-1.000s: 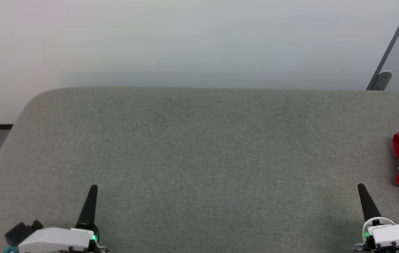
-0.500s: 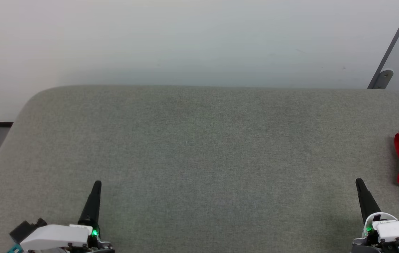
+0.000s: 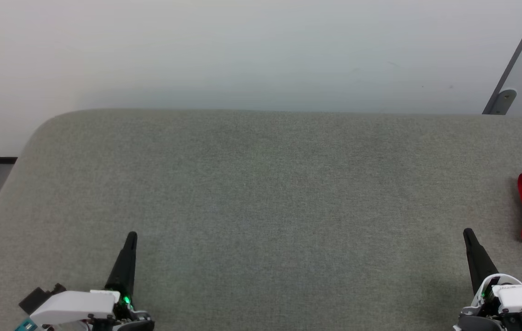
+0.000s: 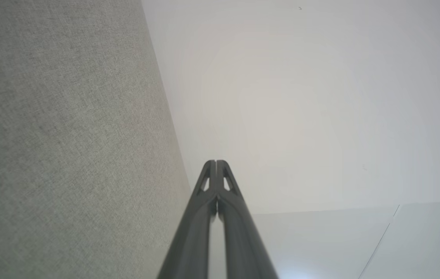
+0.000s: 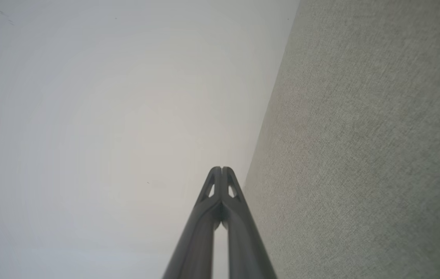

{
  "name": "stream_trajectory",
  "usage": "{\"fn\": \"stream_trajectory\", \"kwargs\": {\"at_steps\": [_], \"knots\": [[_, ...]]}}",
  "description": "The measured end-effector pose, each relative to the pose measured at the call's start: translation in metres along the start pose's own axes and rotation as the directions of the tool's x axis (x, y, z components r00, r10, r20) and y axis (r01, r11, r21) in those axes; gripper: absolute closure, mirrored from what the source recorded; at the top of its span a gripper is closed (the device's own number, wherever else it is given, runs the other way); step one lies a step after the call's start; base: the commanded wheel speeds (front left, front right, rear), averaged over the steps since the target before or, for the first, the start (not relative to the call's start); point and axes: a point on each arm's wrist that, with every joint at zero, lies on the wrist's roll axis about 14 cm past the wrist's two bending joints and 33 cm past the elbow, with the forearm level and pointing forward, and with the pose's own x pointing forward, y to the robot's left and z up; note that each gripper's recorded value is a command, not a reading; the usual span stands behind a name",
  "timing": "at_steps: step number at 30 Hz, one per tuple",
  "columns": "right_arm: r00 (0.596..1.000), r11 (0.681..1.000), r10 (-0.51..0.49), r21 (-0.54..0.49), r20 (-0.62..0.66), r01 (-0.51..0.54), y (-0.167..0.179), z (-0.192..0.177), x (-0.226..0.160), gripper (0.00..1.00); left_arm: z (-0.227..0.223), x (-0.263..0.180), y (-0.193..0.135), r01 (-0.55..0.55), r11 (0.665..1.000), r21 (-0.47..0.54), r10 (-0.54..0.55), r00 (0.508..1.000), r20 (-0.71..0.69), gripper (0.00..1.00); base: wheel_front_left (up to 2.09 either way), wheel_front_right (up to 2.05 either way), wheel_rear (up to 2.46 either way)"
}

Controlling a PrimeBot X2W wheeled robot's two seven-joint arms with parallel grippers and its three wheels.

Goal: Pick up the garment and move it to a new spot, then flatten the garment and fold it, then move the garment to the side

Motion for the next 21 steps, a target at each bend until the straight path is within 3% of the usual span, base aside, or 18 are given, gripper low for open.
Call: {"fn": "stream_trajectory", "kwargs": {"at_steps": [21], "knots": [[1.000, 0.994, 0.028, 0.110, -0.010, -0.027, 0.0074, -0.0029, 0.0047, 1.00, -0.0042, 0.0036, -0.0030, 0.013, 0.995, -0.104, -0.014, 1.000, -0.006, 1.00, 0.00, 0.00, 0.00]]}}
